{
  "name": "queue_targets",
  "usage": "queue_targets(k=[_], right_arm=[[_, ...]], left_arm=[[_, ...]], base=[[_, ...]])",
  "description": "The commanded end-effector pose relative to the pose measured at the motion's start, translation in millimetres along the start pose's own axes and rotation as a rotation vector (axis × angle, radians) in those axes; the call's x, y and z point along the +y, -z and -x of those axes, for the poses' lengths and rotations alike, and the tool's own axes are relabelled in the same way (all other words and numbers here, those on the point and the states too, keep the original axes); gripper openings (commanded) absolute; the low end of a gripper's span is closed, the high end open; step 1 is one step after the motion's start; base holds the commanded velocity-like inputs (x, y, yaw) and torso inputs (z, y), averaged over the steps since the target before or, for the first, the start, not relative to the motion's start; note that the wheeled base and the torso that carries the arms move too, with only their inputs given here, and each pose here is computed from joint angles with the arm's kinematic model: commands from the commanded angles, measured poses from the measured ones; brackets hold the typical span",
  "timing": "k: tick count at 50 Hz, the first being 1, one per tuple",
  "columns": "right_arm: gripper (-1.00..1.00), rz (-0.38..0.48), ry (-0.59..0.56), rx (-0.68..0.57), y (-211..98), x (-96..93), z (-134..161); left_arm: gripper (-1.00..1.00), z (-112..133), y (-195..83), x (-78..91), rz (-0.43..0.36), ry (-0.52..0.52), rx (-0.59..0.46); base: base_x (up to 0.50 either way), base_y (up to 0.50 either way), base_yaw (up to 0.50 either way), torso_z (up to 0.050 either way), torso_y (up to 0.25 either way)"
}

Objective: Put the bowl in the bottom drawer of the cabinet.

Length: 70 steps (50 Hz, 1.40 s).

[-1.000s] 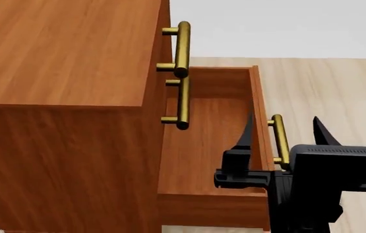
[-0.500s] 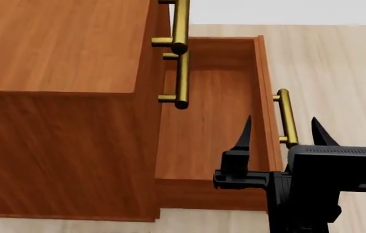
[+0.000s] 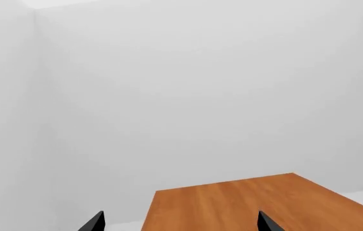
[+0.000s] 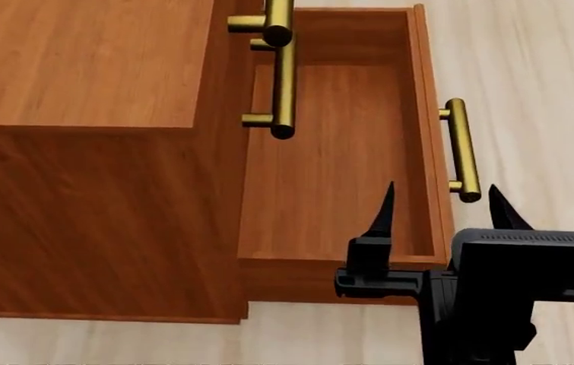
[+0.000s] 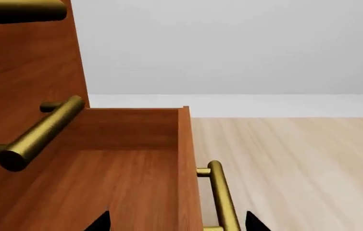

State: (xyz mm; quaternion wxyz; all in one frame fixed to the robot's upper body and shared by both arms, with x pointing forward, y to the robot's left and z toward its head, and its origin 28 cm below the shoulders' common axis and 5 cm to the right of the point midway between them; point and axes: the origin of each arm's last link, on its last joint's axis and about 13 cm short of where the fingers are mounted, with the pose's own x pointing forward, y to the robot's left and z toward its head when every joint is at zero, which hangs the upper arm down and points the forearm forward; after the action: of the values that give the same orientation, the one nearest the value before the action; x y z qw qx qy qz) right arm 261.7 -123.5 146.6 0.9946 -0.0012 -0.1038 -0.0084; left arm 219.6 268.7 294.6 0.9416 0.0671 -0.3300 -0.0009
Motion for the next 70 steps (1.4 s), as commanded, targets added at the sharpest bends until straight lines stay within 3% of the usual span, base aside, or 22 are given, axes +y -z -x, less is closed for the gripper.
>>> queue_targets(k=[1, 16, 24, 35, 42, 53, 60, 62, 70], right_arm=[[1.00, 0.000, -0.001, -0.001, -0.9, 0.0, -0.6], [1.00, 0.016, -0.002, -0.003, -6.0, 0.5, -2.2], [1.00, 0.033, 0.018, -0.048, -32.6, -2.6, 5.7], [1.00, 0.094, 0.098, -0.044, -59.7, -7.7, 14.5], [1.00, 0.139, 0.185, 0.039, -67.1, -12.4, 14.9], [1.00, 0.090, 0.277, 0.070, -91.5, -29.7, 27.8], [1.00, 0.082, 0.357, 0.164, -101.7, -41.0, 36.2], [1.00, 0.027, 0.356, 0.200, -104.6, -43.7, 40.0], [1.00, 0.030, 0.383, 0.231, -118.1, -50.3, 50.7]], left_arm=[[1.00, -0.3, 0.2, 0.3, 0.002, -0.001, -0.001], [1.00, -1.0, 1.4, 1.5, 0.005, -0.006, -0.003], [1.00, -1.5, 3.4, 1.1, 0.008, -0.005, -0.005], [1.00, -0.8, 1.4, 2.6, 0.011, -0.008, -0.013], [1.00, -0.9, 0.1, 2.2, 0.013, -0.006, -0.019], [1.00, -0.8, 1.7, 1.2, 0.016, -0.004, -0.018], [1.00, -2.1, 0.1, -0.1, 0.018, 0.002, -0.022], [1.00, -2.2, 0.1, -0.3, 0.016, 0.003, -0.022], [1.00, -3.5, 0.2, -3.1, 0.023, 0.011, -0.024]], base=[[0.00, 0.00, 0.00, 0.000, 0.000], [0.00, 0.00, 0.00, 0.000, 0.000], [0.00, 0.00, 0.00, 0.000, 0.000], [0.00, 0.00, 0.00, 0.000, 0.000], [0.00, 0.00, 0.00, 0.000, 0.000], [0.00, 0.00, 0.00, 0.000, 0.000], [0.00, 0.00, 0.00, 0.000, 0.000], [0.00, 0.00, 0.00, 0.000, 0.000], [0.00, 0.00, 0.00, 0.000, 0.000]])
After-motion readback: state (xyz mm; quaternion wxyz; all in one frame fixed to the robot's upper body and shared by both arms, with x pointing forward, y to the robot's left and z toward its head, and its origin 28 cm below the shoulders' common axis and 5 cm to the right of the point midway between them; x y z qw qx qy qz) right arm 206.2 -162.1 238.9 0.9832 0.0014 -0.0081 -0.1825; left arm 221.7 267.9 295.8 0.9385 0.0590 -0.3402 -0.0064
